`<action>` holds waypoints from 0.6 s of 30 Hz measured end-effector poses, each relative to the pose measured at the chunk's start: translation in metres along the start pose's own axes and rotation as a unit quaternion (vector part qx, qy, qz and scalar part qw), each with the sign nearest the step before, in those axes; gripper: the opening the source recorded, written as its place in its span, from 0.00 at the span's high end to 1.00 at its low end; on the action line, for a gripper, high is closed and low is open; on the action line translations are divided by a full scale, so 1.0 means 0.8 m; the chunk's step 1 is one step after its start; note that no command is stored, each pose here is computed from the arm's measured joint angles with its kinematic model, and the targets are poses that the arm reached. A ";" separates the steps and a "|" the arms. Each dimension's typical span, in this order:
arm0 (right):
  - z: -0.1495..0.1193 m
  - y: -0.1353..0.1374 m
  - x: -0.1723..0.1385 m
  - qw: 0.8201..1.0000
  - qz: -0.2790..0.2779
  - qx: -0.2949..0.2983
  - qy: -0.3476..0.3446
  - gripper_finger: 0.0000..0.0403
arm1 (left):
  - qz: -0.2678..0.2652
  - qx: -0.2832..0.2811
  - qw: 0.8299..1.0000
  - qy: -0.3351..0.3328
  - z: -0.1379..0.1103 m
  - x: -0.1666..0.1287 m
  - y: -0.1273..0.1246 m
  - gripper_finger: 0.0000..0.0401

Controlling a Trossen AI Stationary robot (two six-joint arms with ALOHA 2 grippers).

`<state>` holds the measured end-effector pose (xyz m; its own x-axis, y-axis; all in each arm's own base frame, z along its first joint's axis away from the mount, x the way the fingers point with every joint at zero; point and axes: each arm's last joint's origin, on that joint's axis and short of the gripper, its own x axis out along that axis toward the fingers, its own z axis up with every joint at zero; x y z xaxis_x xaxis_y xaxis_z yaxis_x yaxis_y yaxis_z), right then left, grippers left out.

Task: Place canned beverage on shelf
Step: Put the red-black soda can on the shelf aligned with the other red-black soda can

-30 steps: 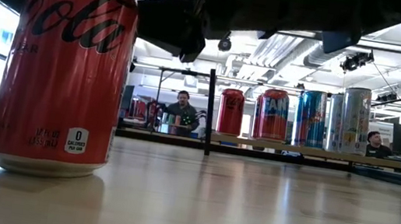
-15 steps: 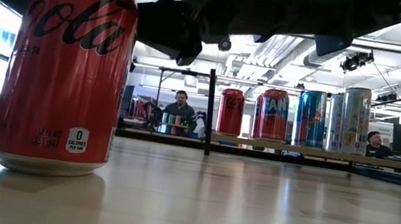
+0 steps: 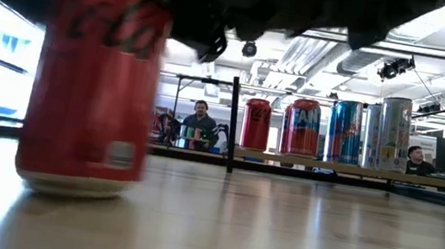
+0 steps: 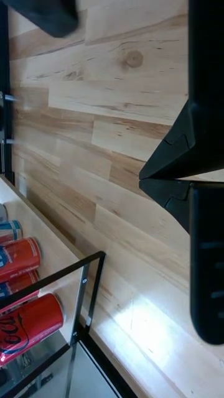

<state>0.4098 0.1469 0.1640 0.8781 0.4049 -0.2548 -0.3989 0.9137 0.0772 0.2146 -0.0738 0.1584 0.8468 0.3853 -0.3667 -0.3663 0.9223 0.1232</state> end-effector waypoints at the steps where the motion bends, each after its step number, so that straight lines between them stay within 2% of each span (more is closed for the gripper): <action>1: 0.005 0.001 -0.004 1.000 -0.001 -0.008 0.011 0.42 | 0.000 0.000 1.000 0.000 0.000 0.000 0.000 1.00; 4: 0.028 0.004 -0.024 0.999 -0.014 -0.036 0.034 0.42 | -0.001 0.000 1.000 0.000 0.000 0.000 0.000 1.00; 9: 0.072 0.003 -0.065 0.992 -0.083 -0.081 0.055 0.42 | -0.001 0.000 1.000 0.000 0.000 0.000 0.000 1.00; 15: 0.121 0.002 -0.130 0.979 -0.150 -0.116 0.081 0.42 | -0.001 0.000 1.000 0.000 0.000 0.000 0.000 1.00; 18: 0.133 0.002 -0.163 0.970 -0.172 -0.126 0.114 0.42 | -0.001 0.000 1.000 0.000 0.000 0.000 0.000 1.00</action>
<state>0.3225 0.0992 0.3000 0.9008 0.0320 -0.4330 -0.1691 0.9444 -0.2819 0.2147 -0.0738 0.1583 0.8474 0.3835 -0.3672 -0.3646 0.9231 0.1227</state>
